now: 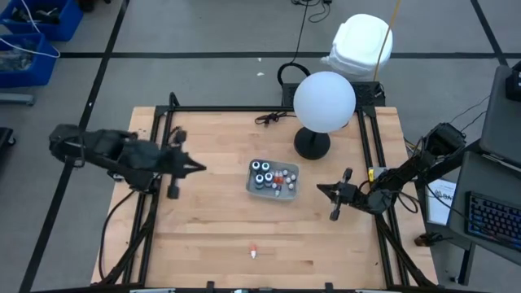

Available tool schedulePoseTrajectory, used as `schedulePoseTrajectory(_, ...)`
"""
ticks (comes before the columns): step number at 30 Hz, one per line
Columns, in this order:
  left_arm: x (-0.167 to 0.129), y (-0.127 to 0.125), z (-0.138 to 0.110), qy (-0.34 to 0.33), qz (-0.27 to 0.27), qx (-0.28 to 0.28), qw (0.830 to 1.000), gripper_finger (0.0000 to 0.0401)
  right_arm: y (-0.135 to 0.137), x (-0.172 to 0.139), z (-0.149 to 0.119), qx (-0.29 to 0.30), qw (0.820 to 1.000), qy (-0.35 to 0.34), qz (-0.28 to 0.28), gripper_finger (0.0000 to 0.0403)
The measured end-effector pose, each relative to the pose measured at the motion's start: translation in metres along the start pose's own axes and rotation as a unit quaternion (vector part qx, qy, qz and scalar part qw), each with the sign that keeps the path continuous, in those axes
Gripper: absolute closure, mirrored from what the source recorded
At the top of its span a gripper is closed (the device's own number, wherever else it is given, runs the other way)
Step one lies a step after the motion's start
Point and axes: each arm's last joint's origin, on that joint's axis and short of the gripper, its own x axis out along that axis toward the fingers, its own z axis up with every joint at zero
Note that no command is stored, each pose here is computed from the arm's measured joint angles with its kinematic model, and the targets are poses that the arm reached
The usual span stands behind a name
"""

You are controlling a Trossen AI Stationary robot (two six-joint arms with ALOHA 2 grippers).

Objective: Pick & Place food coloring
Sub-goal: Put the small orange food coloring bottle into the gray bin

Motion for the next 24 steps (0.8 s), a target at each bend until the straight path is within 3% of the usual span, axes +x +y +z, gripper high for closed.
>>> schedulePoseTrajectory(3,0.005,-0.007,-0.048,-0.057,-0.004,-0.027,0.998,0.0399,0.002,0.002,0.0,-0.014,0.999,0.001,0.05,0.0403)
schedulePoseTrajectory(7,0.019,-0.014,-0.101,-0.12,0.006,-0.055,0.991,0.04,0.008,0.01,0.005,-0.028,0.999,0.017,0.043,0.0403)
schedulePoseTrajectory(10,0.025,-0.018,-0.13,-0.16,0.009,-0.067,0.985,0.04,0.017,0.017,0.009,-0.05,0.995,0.043,0.068,0.0403)
schedulePoseTrajectory(17,0.037,-0.024,-0.177,-0.215,0.008,-0.103,0.971,0.04,0.047,0.034,0.029,-0.072,0.983,0.113,0.122,0.0403)
schedulePoseTrajectory(24,0.05,-0.028,-0.201,-0.242,0.028,-0.11,0.964,0.0399,0.105,0.065,0.056,-0.112,0.957,0.188,0.19,0.0403)
